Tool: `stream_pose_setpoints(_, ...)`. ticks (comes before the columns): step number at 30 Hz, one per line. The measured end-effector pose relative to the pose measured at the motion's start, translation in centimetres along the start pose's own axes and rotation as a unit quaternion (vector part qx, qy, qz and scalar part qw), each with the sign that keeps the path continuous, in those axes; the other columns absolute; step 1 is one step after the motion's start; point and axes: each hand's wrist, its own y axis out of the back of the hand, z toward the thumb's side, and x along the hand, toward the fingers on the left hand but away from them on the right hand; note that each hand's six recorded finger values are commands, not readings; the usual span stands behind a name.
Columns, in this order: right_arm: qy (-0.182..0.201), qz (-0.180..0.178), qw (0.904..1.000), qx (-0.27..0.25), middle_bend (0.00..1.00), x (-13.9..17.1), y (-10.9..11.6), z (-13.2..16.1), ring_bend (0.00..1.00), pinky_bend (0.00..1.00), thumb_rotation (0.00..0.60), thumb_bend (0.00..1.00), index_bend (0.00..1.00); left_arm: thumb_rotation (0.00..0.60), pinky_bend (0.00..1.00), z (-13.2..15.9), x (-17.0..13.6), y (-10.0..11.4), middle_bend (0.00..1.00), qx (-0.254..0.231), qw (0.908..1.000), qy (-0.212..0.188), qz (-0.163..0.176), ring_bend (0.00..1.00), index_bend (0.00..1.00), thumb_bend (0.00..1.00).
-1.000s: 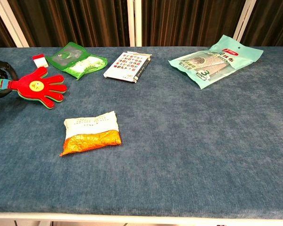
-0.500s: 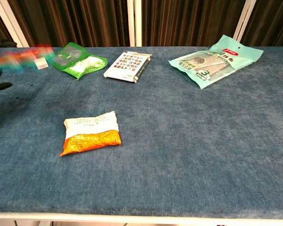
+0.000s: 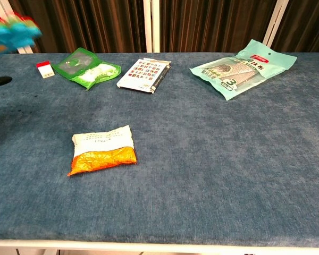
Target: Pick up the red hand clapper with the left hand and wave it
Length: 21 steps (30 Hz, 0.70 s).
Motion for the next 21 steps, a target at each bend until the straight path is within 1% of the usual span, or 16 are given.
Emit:
stream_pose_setpoints(1, 0.000, 0.000, 1.0000, 0.000, 0.00, 0.0, 0.0, 0.0, 0.00, 0.00, 0.600, 0.28, 0.00, 0.600, 1.00, 0.1, 0.0, 0.2, 1.00, -0.010, 0.9999, 0.001, 0.000, 1.00, 1.00, 0.32)
stream_pose_setpoints(4, 0.001, -0.002, 1.0000, 0.000, 0.00, 0.0, 0.0, 0.0, 0.00, 0.00, 0.600, 0.28, 0.00, 0.600, 1.00, 0.3, 0.0, 0.6, 1.00, -0.014, 0.9999, 0.001, -0.003, 1.00, 1.00, 0.35)
stream_pose_setpoints(9, 0.001, -0.003, 1.0000, -0.001, 0.00, 0.1, 0.1, -0.1, 0.00, 0.00, 0.600, 0.28, 0.00, 0.600, 1.00, 0.8, 0.0, 0.6, 1.00, -0.030, 0.9995, -0.002, -0.005, 1.00, 1.00, 0.55)
stream_pose_setpoints(12, 0.000, -0.004, 1.0000, -0.001, 0.00, 0.2, 0.2, -0.1, 0.00, 0.00, 0.600, 0.28, 0.00, 0.600, 1.00, 1.2, 0.0, 1.0, 1.00, -0.047, 0.9989, -0.007, 0.002, 1.00, 1.00, 0.61)
stream_pose_setpoints(15, 0.000, -0.005, 1.0000, -0.002, 0.00, 0.1, 0.3, -0.1, 0.00, 0.00, 0.600, 0.28, 0.00, 0.600, 1.00, 1.6, 0.1, 1.3, 1.00, -0.071, 0.9974, -0.011, 0.010, 1.00, 1.00, 0.63)
stream_pose_setpoints(18, 0.001, -0.004, 1.0000, -0.002, 0.00, 0.1, 0.2, 0.0, 0.00, 0.00, 0.600, 0.28, 0.00, 0.600, 1.00, 2.1, 0.2, 1.7, 1.00, -0.129, 0.9915, -0.008, 0.019, 1.00, 1.00, 0.64)
stream_pose_setpoints(20, 0.002, -0.003, 1.0000, -0.003, 0.00, 0.1, 0.2, 0.0, 0.00, 0.00, 0.600, 0.28, 0.00, 0.600, 1.00, 2.4, 0.3, 2.1, 1.00, -0.195, 0.9803, -0.002, 0.027, 1.00, 1.00, 0.64)
stream_pose_setpoints(21, 0.002, -0.002, 1.0000, -0.003, 0.00, 0.1, 0.1, 0.0, 0.00, 0.00, 0.600, 0.28, 0.00, 0.600, 1.00, 2.5, 0.4, 2.3, 1.00, -0.228, 0.9732, 0.000, 0.031, 1.00, 1.00, 0.64)
